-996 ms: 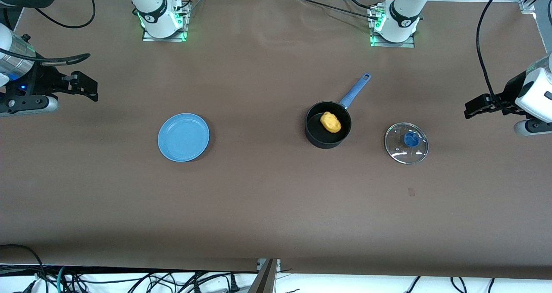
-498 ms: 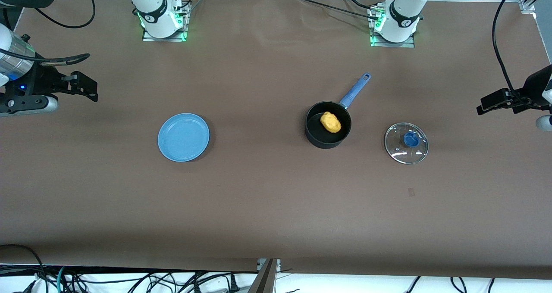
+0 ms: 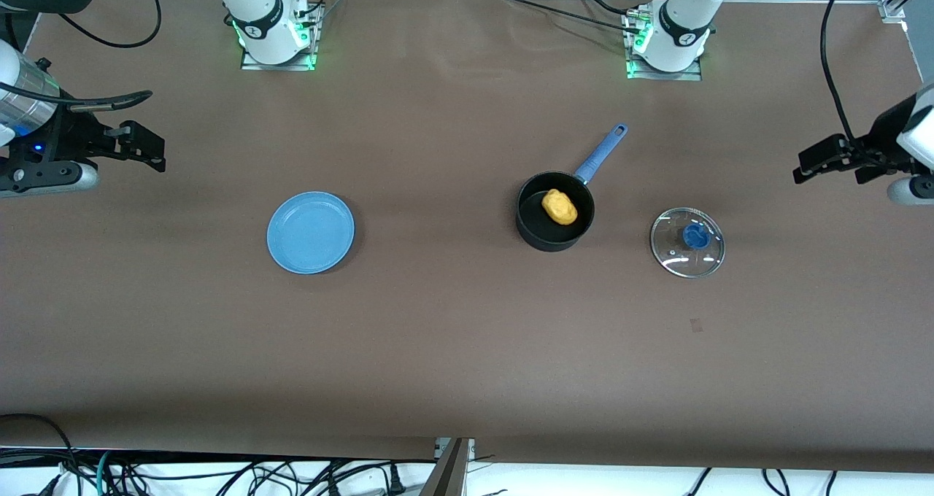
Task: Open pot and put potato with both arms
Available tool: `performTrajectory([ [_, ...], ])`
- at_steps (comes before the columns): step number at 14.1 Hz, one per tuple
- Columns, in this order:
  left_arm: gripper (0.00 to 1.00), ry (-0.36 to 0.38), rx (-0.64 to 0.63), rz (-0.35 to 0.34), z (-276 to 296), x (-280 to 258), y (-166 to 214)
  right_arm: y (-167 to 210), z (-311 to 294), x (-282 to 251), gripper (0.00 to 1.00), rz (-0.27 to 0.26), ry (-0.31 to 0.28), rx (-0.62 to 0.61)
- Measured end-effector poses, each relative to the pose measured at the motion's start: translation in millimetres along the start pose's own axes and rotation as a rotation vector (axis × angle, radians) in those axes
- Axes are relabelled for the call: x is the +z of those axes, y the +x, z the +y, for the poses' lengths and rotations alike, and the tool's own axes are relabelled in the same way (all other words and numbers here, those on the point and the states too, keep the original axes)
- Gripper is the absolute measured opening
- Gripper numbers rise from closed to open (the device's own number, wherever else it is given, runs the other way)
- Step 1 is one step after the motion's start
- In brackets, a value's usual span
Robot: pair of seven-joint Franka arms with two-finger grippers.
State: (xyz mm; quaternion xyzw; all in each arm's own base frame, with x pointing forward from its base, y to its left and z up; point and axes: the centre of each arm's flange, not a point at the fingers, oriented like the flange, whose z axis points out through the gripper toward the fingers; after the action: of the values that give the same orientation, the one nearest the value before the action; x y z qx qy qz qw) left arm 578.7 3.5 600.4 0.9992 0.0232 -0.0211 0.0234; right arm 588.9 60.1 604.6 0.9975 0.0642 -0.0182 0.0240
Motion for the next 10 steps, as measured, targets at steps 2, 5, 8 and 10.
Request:
performTrajectory([
  [2,1.0,0.001,-0.003,0.008,-1.1,-1.1,-3.9,0.0,0.0,0.0,1.0,0.0,0.0,0.0],
  [5,1.0,0.001,-0.013,0.012,-7.0,2.8,-2.0,0.0,0.0,0.0,1.0,0.0,0.0,0.0],
  [8,1.0,0.001,-0.014,0.016,-7.5,2.9,-1.2,0.0,0.0,0.0,1.0,0.0,0.0,0.0],
  [10,1.0,0.001,-0.013,0.017,-7.0,4.6,0.6,0.0,0.1,0.0,1.0,0.0,0.0,0.0],
])
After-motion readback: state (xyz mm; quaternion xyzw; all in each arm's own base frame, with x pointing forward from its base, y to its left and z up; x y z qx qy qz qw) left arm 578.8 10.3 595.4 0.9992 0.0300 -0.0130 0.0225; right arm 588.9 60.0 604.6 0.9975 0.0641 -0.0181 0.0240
